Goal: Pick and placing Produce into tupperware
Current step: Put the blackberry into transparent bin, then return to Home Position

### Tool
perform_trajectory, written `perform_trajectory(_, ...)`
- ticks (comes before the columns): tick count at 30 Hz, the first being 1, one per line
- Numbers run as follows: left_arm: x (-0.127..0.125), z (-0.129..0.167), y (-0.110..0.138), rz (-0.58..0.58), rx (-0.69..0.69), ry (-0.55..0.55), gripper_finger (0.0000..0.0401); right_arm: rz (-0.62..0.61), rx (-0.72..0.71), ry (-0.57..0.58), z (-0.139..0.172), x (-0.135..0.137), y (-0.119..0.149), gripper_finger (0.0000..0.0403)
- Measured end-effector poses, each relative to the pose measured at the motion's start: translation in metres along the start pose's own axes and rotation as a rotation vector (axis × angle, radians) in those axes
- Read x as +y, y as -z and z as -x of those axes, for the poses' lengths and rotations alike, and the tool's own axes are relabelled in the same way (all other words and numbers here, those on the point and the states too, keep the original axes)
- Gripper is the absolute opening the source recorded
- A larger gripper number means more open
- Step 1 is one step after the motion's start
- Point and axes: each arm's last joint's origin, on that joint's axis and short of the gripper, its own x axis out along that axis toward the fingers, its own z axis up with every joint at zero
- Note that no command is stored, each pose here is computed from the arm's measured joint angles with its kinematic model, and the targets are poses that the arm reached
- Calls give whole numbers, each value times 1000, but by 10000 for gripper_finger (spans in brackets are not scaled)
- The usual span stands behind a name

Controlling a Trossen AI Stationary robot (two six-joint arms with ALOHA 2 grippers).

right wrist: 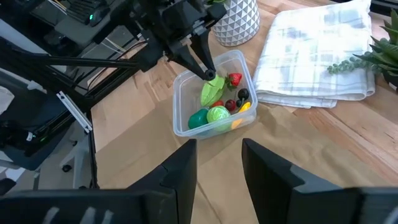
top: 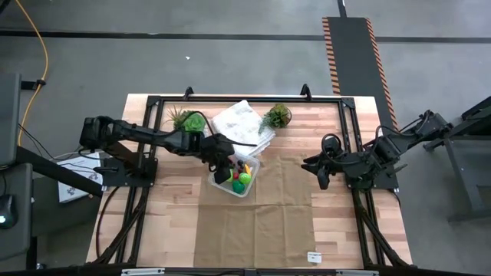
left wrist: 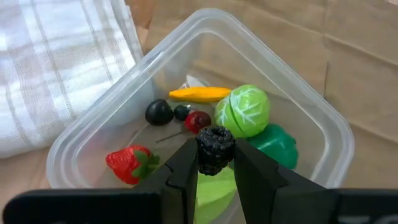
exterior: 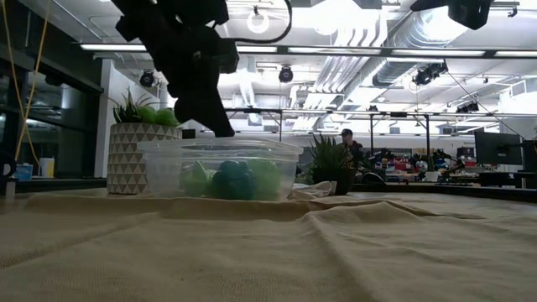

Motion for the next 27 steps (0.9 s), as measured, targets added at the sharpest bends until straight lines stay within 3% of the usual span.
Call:
perform_trajectory(7,-1,-10,-1,-2,-4,23,84,1,0,0,0,0,0,119)
perform_trajectory(19,-1,-13,-1,8,4,34,143,-1,0,0,0,0,0,119)
perform_trajectory(27,-9,-2,-8,23,25,230,122,9,-22,-84,9,1,-6,119)
